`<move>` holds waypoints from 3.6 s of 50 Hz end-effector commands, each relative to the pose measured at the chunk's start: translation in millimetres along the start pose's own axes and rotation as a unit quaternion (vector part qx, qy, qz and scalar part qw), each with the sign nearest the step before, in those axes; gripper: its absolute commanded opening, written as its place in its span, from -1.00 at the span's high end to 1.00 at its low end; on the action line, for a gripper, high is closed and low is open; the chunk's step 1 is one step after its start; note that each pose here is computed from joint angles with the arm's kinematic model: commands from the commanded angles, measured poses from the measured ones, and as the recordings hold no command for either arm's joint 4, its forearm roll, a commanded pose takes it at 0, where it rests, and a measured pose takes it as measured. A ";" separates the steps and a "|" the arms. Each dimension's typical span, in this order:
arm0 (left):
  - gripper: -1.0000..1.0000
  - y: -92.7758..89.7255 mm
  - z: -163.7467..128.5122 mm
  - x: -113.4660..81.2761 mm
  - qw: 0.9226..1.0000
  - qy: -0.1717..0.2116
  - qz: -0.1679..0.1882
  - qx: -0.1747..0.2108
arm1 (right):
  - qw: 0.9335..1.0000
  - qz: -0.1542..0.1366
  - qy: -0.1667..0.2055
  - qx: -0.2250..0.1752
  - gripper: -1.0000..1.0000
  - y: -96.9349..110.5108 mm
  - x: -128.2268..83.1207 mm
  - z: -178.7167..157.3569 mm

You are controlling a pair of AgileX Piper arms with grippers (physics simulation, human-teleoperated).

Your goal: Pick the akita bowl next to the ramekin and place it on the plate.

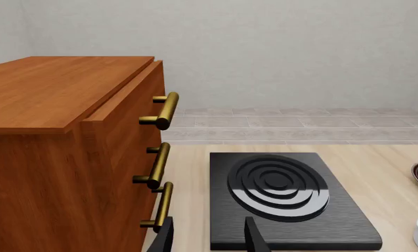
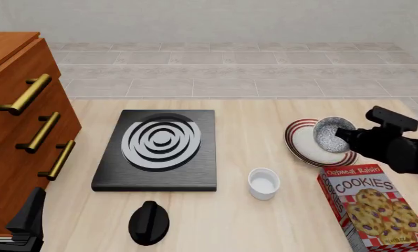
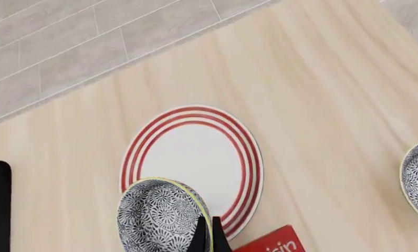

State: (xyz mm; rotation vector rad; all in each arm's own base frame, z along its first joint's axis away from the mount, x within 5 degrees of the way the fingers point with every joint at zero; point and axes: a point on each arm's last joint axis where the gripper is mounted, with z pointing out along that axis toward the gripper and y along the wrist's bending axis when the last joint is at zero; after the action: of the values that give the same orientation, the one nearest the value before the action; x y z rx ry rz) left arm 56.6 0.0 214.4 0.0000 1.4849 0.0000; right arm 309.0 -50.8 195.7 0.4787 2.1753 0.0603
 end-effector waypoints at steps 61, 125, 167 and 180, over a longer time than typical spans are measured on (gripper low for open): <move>-1.00 0.0 0.0 0.0 1.000 0.000 0.000 0.000 | 0.999 -0.036 0.010 0.010 1.00 -4.7 -6.8 70.8; -1.00 0.0 0.0 0.0 1.000 0.000 0.000 0.000 | 0.998 -0.049 0.020 0.016 1.00 -11.3 1.3 87.0; -1.00 0.0 0.0 0.0 1.000 0.000 0.000 0.000 | 0.999 -0.048 -0.013 0.013 -1.00 -6.6 -29.6 59.1; -1.00 0.0 0.0 0.0 1.000 0.000 0.000 0.000 | 0.999 -0.045 -0.025 0.011 -1.00 -5.3 -34.6 40.6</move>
State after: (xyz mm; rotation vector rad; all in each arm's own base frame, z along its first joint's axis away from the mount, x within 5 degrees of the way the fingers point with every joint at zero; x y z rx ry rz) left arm 56.6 0.0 214.4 0.0000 1.4849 0.0000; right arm 365.0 -74.6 184.1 0.3884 2.1674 -0.0272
